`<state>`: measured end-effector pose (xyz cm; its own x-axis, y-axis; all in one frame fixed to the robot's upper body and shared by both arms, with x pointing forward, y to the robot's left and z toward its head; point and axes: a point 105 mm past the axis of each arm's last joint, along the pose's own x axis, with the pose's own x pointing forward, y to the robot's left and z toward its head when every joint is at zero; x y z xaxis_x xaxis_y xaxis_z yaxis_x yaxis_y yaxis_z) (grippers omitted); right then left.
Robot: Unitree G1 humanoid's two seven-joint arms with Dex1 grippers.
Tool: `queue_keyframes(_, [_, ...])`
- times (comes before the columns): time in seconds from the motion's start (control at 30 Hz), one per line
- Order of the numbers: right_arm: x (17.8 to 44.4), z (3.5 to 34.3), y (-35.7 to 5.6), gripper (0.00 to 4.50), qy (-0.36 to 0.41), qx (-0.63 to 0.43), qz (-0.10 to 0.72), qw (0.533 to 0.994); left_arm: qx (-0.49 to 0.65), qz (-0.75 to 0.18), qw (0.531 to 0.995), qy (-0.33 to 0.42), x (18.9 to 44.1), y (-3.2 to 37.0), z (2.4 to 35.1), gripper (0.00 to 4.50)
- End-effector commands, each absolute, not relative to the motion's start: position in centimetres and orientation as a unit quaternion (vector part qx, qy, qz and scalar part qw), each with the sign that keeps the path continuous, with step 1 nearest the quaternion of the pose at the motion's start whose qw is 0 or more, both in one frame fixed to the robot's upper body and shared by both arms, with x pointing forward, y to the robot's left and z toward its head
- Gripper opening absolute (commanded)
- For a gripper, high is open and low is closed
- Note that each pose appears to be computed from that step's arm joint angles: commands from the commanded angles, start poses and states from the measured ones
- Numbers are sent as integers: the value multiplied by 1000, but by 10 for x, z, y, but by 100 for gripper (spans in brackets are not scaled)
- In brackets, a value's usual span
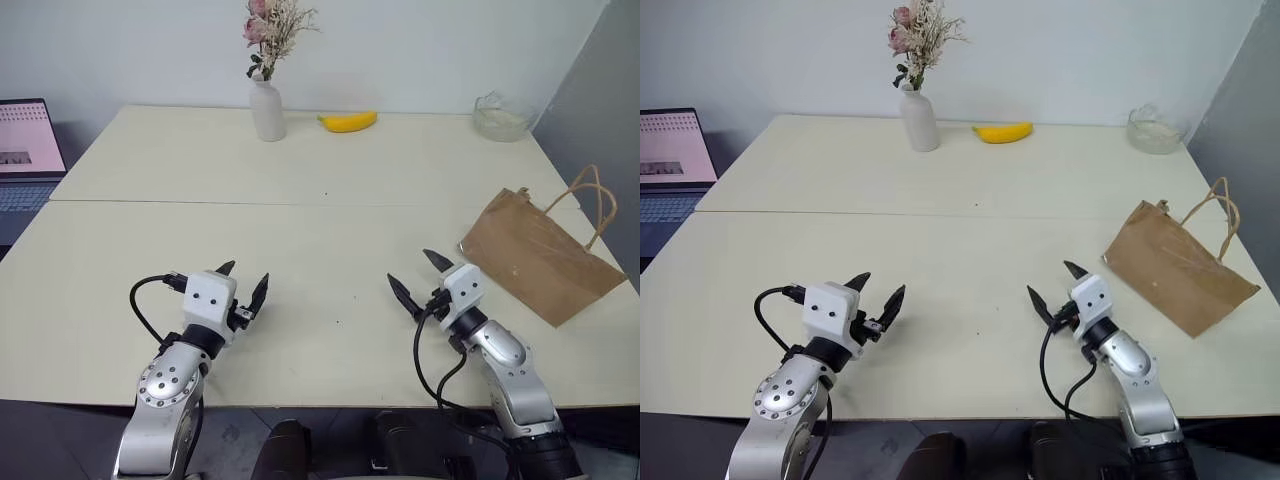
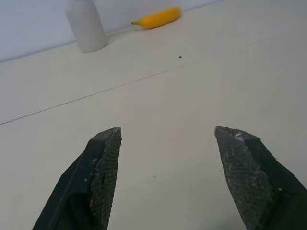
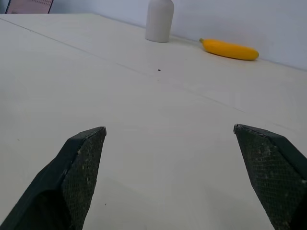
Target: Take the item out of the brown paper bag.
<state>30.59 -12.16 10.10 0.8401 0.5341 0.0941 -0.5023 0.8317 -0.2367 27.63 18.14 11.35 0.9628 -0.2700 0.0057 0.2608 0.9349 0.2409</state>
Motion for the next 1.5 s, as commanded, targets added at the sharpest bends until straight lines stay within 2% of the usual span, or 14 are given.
queue_keyframes(0.03, [305, 116, -120, 450, -111, -105, 271, 950, 128, -159, 977, -59, 272, 173, 133, 326])
queue_keyframes(0.43, [303, 111, -121, 450, -103, -104, 268, 952, 138, -162, 976, -50, 272, 172, 131, 326])
queue_keyframes(0.6, [302, 110, -124, 450, -100, -105, 262, 954, 134, -189, 972, -32, 271, 171, 123, 326])
queue_keyframes(0.8, [297, 111, -140, 450, -103, -111, 227, 962, 111, -269, 955, -63, 273, 150, 143, 326])
queue_keyframes(0.97, [278, 133, -160, 450, -135, -134, 181, 965, 112, -397, 909, -67, 266, 115, 157, 326])
queue_keyframes(1.03, [259, 147, -177, 450, -159, -174, 146, 961, 112, -444, 885, -77, 268, 98, 170, 326])
queue_keyframes(1.23, [234, 191, -204, 450, -222, -255, 55, 939, 111, -492, 859, -87, 272, 83, 186, 326])
queue_keyframes(1.4, [232, 227, -240, 450, -254, -279, -37, 925, 109, -507, 851, -85, 273, 79, 186, 326])
queue_keyframes(1.5, [238, 230, -269, 450, -216, -268, -64, 937, 109, -518, 844, -85, 270, 76, 185, 326])
